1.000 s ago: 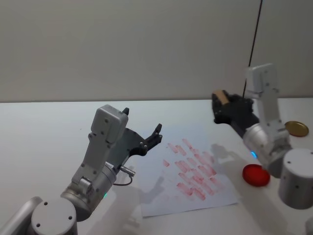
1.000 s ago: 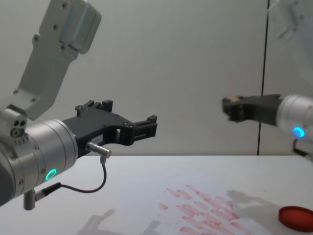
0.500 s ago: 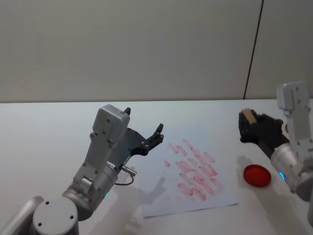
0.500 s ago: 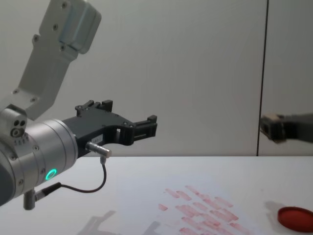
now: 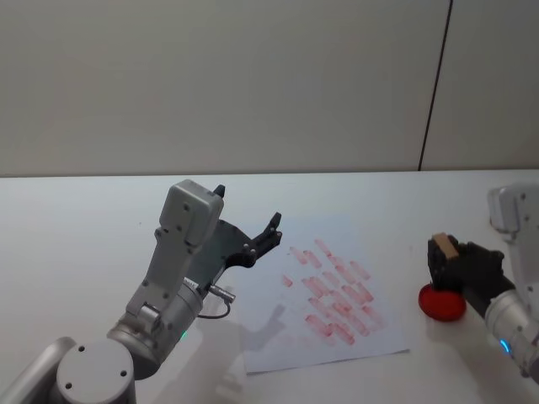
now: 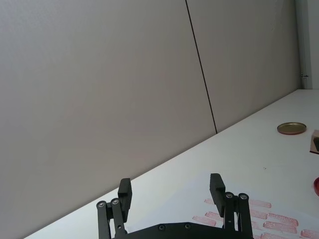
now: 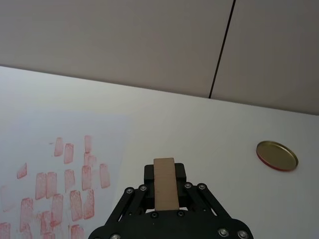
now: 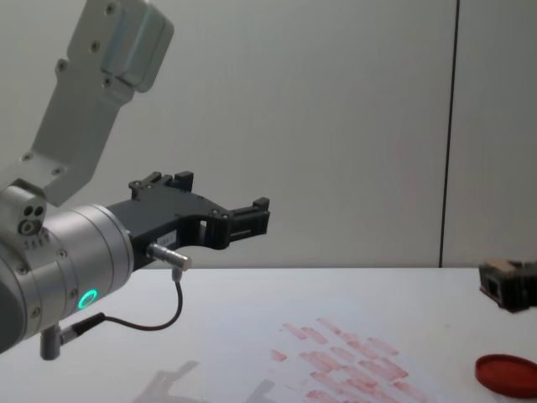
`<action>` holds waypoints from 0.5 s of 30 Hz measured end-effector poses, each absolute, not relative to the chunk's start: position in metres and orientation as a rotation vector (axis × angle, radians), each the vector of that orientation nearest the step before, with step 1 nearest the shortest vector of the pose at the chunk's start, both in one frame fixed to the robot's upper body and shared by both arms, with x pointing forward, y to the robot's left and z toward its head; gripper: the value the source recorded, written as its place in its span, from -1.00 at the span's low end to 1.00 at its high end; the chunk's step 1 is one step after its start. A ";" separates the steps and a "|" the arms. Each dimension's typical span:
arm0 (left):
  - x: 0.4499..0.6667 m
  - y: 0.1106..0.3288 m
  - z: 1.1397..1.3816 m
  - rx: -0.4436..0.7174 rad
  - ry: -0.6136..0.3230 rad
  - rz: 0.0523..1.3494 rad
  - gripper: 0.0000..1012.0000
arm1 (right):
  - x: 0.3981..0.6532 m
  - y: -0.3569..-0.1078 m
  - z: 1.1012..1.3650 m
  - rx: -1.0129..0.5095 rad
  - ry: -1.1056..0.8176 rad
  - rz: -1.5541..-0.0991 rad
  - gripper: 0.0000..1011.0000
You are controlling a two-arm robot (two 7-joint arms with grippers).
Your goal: Use the one hand to pick up the stamp and affix it onto the A4 paper.
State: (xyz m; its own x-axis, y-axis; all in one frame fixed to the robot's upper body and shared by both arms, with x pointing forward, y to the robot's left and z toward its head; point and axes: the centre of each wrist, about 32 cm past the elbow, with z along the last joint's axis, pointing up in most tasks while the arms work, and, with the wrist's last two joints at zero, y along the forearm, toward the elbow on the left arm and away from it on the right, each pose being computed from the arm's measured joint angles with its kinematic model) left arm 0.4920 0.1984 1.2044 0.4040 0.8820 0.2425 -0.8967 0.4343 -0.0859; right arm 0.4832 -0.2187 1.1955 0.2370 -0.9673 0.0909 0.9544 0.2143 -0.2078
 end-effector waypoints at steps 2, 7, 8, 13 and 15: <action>0.492 0.198 1.204 0.061 -0.268 1.124 0.96 | 0.482 -0.220 1.192 -0.251 0.071 -1.337 -0.57; 0.492 0.198 1.204 0.061 -0.268 1.124 0.96 | 0.480 -0.223 1.184 -0.277 0.083 -1.346 -0.57; 0.492 0.198 1.204 0.061 -0.268 1.124 0.96 | 0.480 -0.224 1.182 -0.285 0.087 -1.349 -0.56; 0.492 0.198 1.204 0.061 -0.268 1.124 0.96 | 0.480 -0.226 1.176 -0.305 0.099 -1.355 -0.57; 0.492 0.198 1.204 0.061 -0.268 1.124 0.96 | 0.480 -0.227 1.174 -0.315 0.105 -1.356 -0.57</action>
State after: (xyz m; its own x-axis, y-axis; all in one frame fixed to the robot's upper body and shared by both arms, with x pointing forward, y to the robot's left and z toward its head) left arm 0.4920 0.1984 1.2044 0.4040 0.8820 0.2425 -0.8967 0.4343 -0.0859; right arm 0.4804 -0.2271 1.1738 0.2156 -0.9706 0.1071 0.9426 0.1782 -0.2823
